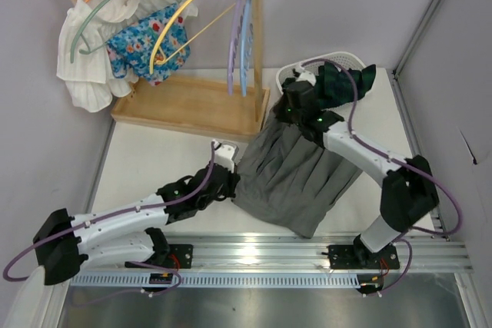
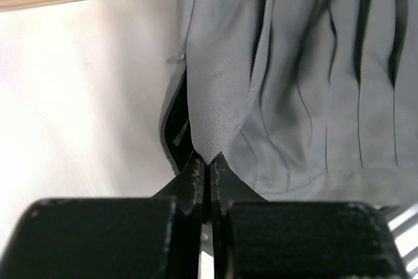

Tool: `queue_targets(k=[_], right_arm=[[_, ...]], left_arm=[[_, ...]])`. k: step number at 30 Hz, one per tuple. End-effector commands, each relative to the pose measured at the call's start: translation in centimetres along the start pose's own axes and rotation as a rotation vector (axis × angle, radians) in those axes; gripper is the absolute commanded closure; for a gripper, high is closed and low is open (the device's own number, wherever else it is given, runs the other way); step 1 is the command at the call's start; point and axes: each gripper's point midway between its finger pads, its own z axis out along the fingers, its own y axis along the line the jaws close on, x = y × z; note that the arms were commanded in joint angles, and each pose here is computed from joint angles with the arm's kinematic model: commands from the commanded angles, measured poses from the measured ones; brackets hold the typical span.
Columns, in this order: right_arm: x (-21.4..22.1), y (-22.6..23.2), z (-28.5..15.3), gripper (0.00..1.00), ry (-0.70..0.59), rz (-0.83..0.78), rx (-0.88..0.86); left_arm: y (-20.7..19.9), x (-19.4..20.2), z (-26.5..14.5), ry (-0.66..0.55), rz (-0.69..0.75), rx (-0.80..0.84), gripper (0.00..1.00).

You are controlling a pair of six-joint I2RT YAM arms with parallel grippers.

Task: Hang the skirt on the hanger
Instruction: Move the skirt to the center of the board

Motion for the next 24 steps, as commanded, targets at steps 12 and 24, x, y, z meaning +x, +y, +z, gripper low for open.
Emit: queue_targets(k=[12,24], right_arm=[[-0.7,-17.5,-12.5,1.0,-0.106,0.15,0.28],[-0.1,-24.3,-16.6,1.0,-0.124,0.15,0.427]], left_arm=[[-14.6,-0.1,-0.3,0.13,0.357,0.198,1.0],[-23.9,3.1,-0.7,0.214,0.402,0.319,1.0]])
